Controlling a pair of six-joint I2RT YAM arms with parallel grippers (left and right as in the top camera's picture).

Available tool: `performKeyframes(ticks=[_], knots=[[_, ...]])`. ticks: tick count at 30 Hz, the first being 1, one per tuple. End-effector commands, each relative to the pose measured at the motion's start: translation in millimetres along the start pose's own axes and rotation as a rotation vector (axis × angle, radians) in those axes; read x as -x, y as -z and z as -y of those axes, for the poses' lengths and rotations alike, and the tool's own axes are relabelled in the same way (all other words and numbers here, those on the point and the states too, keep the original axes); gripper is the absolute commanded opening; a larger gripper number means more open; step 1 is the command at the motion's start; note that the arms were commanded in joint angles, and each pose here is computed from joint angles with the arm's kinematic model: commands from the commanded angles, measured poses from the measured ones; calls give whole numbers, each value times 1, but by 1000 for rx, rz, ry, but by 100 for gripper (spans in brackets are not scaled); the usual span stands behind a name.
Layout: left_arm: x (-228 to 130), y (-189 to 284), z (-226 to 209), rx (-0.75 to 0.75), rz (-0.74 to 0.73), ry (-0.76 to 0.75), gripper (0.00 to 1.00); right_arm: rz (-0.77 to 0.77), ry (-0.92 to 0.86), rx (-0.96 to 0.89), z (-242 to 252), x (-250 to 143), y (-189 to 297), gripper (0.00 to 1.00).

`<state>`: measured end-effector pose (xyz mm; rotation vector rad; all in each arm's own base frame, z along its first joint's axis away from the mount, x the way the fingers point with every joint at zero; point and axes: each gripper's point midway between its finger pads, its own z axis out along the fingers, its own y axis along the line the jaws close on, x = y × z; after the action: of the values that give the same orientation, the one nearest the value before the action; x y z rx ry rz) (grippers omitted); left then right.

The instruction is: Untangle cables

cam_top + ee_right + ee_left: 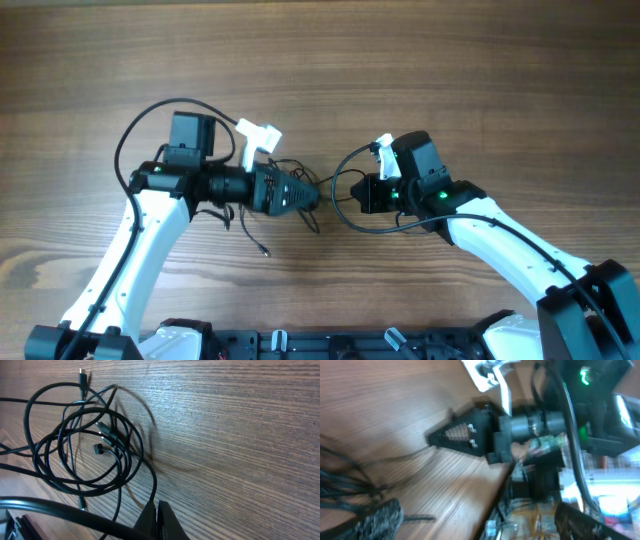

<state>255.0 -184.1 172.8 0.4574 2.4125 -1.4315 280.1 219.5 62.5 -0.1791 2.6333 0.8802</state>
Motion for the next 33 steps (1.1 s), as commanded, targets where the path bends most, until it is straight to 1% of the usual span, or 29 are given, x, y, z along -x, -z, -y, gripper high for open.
performKeyframes(ticks=[1,2,3,4,5,6,7,10,11,12,13,15,16,17,21,22,23,25,26,28,30,31,33], knots=[[14,10,-52,294,126,467,100,16,2,17,-5,5,4,4],[12,14,-66,379,165,588,100,17,2,17,-5,5,4,4],[9,14,-72,426,188,676,100,16,2,17,-5,5,4,4],[8,13,-72,431,195,716,100,14,2,17,-5,4,4,4],[3,4,-64,404,177,795,100,14,1,16,-5,4,4,4],[-2,-8,-50,364,127,780,100,16,2,17,-5,5,4,4],[-6,-17,-42,357,95,754,100,16,2,17,-5,5,4,4],[-10,-24,-32,347,79,751,99,14,1,16,-5,4,4,4],[-13,-25,-32,359,74,784,95,15,2,16,-5,4,4,4],[-20,-24,-35,396,71,831,93,15,2,16,-5,5,4,4],[-32,-19,-46,483,78,900,90,14,1,16,-5,4,4,4],[-47,-8,-63,628,110,974,88,14,1,16,-5,4,4,4],[-51,-2,-72,710,142,969,87,14,1,16,-5,4,4,4],[-48,0,-77,756,173,931,87,15,2,16,-5,4,4,4],[-26,-20,-68,764,254,747,94,16,2,17,-5,5,4,4],[-22,-23,-67,780,275,709,93,15,1,17,-5,5,4,4],[-22,-22,-67,806,300,703,95,15,1,16,-5,4,4,4],[-26,-25,-68,828,301,701,94,14,1,17,-5,4,4,4],[-29,-29,-71,847,290,698,84,14,1,17,-5,4,4,4],[-31,-29,-79,886,306,710,76,14,1,17,-5,4,4,4],[-30,-34,-87,910,319,701,60,14,1,17,-5,4,4,4],[-28,-38,-90,914,322,695,57,15,1,16,-5,4,4,4],[-22,-50,-93,895,332,682,54,21,3,21,-6,6,4,4]])
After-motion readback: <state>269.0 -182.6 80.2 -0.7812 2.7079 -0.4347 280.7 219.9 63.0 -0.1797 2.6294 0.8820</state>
